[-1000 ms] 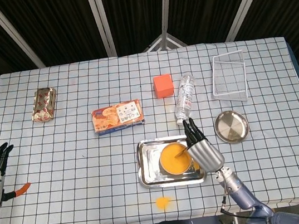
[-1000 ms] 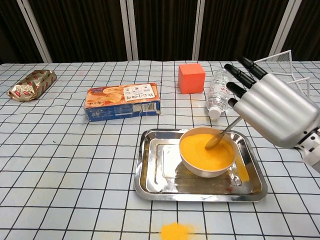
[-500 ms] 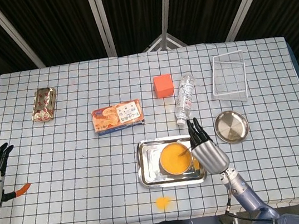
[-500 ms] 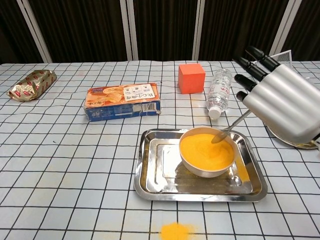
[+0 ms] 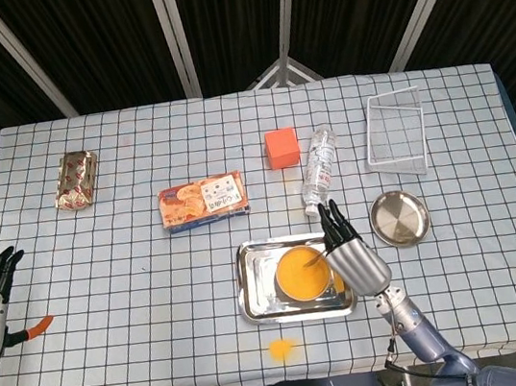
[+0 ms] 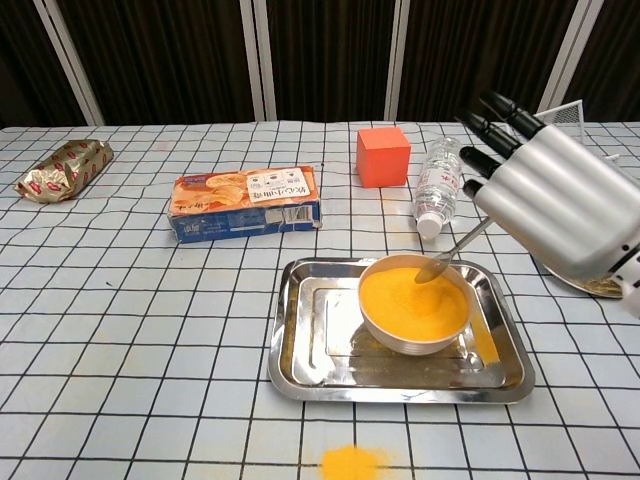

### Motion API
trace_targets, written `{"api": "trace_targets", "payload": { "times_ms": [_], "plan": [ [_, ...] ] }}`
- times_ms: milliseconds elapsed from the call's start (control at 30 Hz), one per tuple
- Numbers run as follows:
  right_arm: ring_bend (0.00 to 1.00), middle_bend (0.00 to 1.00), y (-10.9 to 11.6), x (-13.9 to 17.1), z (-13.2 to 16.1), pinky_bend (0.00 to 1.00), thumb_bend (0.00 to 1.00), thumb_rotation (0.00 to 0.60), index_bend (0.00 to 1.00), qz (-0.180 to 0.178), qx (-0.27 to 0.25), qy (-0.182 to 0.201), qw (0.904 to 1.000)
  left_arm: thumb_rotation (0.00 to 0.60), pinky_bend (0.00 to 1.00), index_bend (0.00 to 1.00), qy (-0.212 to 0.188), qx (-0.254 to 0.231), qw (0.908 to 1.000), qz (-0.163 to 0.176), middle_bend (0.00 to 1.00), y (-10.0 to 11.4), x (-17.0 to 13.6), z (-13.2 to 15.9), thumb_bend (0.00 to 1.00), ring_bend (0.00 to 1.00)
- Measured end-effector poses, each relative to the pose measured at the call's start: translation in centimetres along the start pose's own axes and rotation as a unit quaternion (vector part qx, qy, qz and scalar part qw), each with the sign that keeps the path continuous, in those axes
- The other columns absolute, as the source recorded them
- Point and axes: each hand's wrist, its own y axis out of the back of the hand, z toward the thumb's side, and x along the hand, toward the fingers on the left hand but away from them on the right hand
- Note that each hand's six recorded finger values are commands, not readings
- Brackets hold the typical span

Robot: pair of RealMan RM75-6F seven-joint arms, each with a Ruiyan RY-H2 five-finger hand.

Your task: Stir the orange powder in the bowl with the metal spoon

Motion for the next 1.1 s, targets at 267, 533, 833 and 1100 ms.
{"api": "trace_targets", "payload": {
  "times_ms": [267,533,833,1100],
  "plan": [
    [0.00,0.28,-0.1,-0.4,0.9,0.00,0.78,0.600,0.80,0.001,-0.005,0.003,1.0000,0.600,0.00,0.00,0.000,-0.002,1.0000,-0.002,0.00,0.0,0.1,0.0,0.02,0.00],
    [0.00,0.28,-0.1,-0.9,1.2,0.00,0.78,0.600,0.80,0.000,-0.005,0.000,1.0000,0.600,0.00,0.00,0.000,-0.004,1.0000,-0.002,0.00,0.0,0.1,0.0,0.02,0.00],
    [0.00,0.28,-0.2,-1.4,1.0,0.00,0.78,0.600,0.80,0.000,-0.004,-0.005,1.0000,0.600,0.00,0.00,0.001,-0.005,1.0000,-0.003,0.00,0.0,0.1,-0.1,0.02,0.00],
    [0.00,0.28,-0.4,-1.1,1.8,0.00,0.78,0.600,0.80,0.004,-0.006,0.005,1.0000,0.600,0.00,0.00,0.002,-0.004,1.0000,-0.005,0.00,-0.1,0.1,-0.1,0.02,0.00]
  ]
}}
